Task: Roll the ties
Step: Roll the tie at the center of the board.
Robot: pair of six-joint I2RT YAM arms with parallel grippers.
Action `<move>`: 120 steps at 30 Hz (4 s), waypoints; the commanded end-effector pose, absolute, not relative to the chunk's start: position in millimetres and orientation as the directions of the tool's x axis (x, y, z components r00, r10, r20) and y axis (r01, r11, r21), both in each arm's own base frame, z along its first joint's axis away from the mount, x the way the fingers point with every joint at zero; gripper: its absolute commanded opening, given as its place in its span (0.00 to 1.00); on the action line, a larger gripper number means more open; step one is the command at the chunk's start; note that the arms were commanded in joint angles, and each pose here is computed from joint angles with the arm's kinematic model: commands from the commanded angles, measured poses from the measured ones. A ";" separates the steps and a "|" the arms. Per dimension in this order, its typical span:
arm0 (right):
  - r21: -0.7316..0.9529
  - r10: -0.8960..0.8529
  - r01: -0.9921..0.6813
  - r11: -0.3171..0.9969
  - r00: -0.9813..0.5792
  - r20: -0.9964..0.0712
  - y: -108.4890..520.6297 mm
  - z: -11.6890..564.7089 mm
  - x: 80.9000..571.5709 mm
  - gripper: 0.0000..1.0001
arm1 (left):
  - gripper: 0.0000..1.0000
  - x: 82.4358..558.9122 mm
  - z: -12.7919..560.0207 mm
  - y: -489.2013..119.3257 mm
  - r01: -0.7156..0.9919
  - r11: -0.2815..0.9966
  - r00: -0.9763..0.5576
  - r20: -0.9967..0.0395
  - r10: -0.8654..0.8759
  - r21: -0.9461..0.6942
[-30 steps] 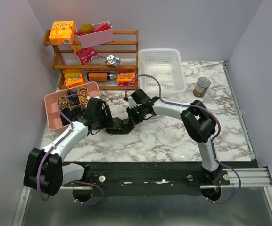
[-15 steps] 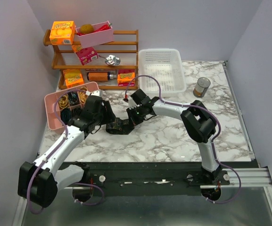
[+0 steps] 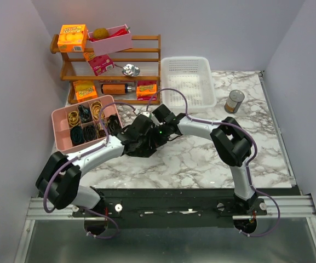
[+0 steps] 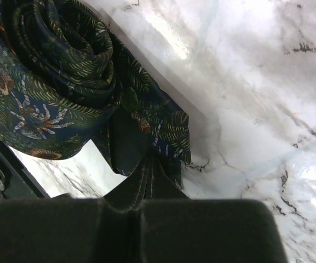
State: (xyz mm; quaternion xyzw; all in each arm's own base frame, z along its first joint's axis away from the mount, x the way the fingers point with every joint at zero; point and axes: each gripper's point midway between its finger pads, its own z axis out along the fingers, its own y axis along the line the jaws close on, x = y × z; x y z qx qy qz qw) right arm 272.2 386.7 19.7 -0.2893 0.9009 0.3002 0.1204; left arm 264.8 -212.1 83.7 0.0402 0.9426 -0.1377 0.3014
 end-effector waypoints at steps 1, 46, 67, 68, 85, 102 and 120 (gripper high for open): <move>0.412 -0.463 -0.552 0.725 -0.833 -0.302 361.2 -3.4 257.6 0.01 | 0.00 281.0 81.8 -208.4 0.096 0.983 -0.781 -0.625 -0.022 -0.154; 0.258 -0.452 -0.523 0.812 -0.844 -0.288 292.4 18.6 266.0 0.01 | 0.06 274.8 80.4 -213.6 0.127 0.978 -0.762 -0.647 -0.009 -0.164; 0.407 -0.490 -0.691 0.597 -0.716 -0.497 391.2 96.6 269.6 0.01 | 0.81 262.7 116.2 -162.3 0.034 0.928 -0.689 -0.681 -0.248 -0.372; 0.413 -0.490 -0.693 0.591 -0.715 -0.499 395.6 96.9 270.2 0.01 | 0.82 258.1 110.8 -156.8 0.027 0.923 -0.693 -0.673 -0.260 -0.384; 0.395 -0.515 -0.677 0.621 -0.732 -0.445 404.7 54.0 280.0 0.01 | 0.84 257.1 69.3 -158.6 0.080 0.766 -0.746 -0.548 -0.378 -0.637; 0.380 -0.516 -0.665 0.643 -0.743 -0.427 394.9 40.4 275.4 0.01 | 0.76 268.1 57.2 -178.5 0.111 0.665 -0.771 -0.486 -0.411 -0.738; 0.362 -0.472 -0.656 0.662 -0.741 -0.478 394.0 66.6 283.2 0.01 | 0.45 274.4 57.9 -172.9 0.100 0.724 -0.785 -0.502 -0.364 -0.682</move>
